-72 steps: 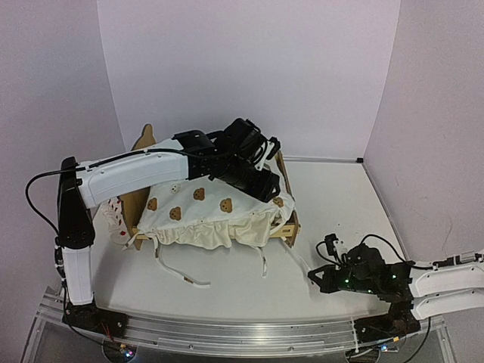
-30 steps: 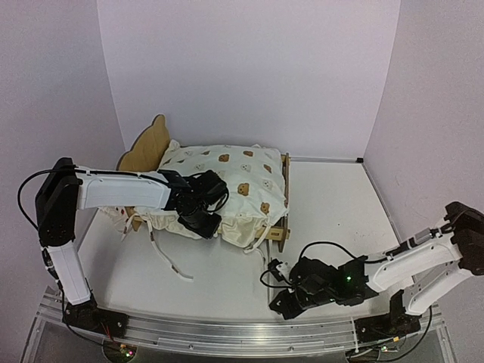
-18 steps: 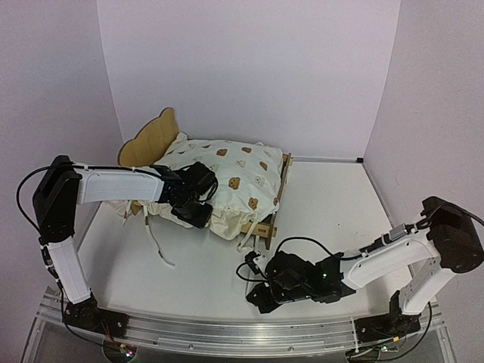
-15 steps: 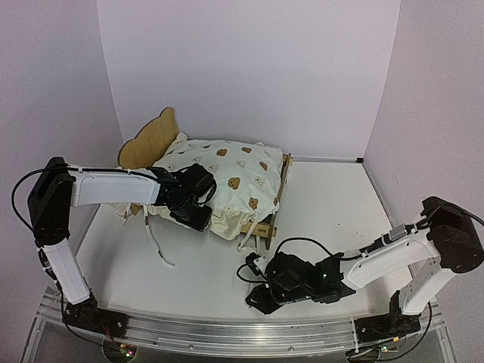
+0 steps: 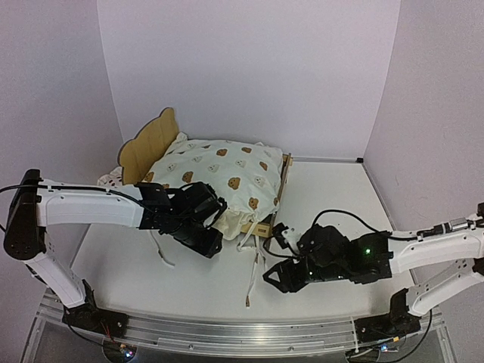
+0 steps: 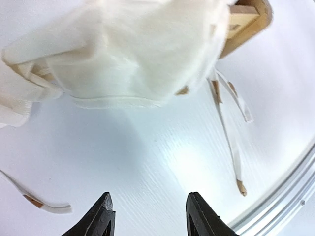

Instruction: Set up the pet bed

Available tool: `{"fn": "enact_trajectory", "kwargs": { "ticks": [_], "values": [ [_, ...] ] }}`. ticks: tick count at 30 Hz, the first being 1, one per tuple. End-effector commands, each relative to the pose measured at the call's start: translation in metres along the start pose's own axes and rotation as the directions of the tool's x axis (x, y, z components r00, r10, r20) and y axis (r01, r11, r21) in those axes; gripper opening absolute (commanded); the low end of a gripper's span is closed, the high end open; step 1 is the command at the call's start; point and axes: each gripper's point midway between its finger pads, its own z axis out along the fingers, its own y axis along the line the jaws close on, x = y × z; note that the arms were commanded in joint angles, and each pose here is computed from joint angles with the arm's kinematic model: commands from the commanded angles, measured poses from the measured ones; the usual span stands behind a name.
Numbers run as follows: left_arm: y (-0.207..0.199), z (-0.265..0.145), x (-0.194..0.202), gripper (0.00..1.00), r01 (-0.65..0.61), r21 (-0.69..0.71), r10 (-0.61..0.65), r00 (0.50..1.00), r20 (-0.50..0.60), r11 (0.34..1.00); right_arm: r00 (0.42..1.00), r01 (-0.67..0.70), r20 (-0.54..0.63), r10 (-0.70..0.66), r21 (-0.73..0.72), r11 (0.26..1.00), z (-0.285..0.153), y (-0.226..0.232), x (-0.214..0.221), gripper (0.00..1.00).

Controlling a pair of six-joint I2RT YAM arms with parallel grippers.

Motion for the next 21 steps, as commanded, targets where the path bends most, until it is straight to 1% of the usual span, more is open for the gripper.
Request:
{"fn": "enact_trajectory", "kwargs": {
  "ticks": [1, 3, 5, 12, 21],
  "values": [
    [-0.027, -0.009, 0.002, 0.51, 0.024, 0.095, -0.026, 0.999, 0.022, 0.995, 1.000, -0.015, -0.023, 0.020, 0.183, 0.983, 0.003, -0.059, 0.004, 0.50],
    [-0.035, -0.005, 0.005, 0.52, 0.013, 0.115, -0.015, 1.000, 0.016, 0.993, 0.999, -0.026, -0.038, 0.034, 0.202, 0.979, 0.011, -0.066, 0.001, 0.50],
    [-0.038, 0.000, 0.009, 0.53, 0.004, 0.104, -0.005, 1.000, 0.004, 0.995, 0.998, -0.008, -0.055, 0.021, 0.215, 0.977, 0.021, -0.066, -0.002, 0.49],
    [-0.036, 0.015, 0.014, 0.54, 0.000, 0.076, 0.001, 1.000, -0.015, 0.997, 0.993, 0.021, -0.119, 0.006, 0.221, 0.975, 0.059, -0.061, 0.000, 0.46],
    [-0.033, 0.010, 0.010, 0.52, -0.006, 0.067, 0.005, 1.000, 0.015, 0.998, 0.988, 0.050, -0.152, -0.011, 0.255, 0.966, 0.089, -0.067, 0.005, 0.40]
  ]
}}
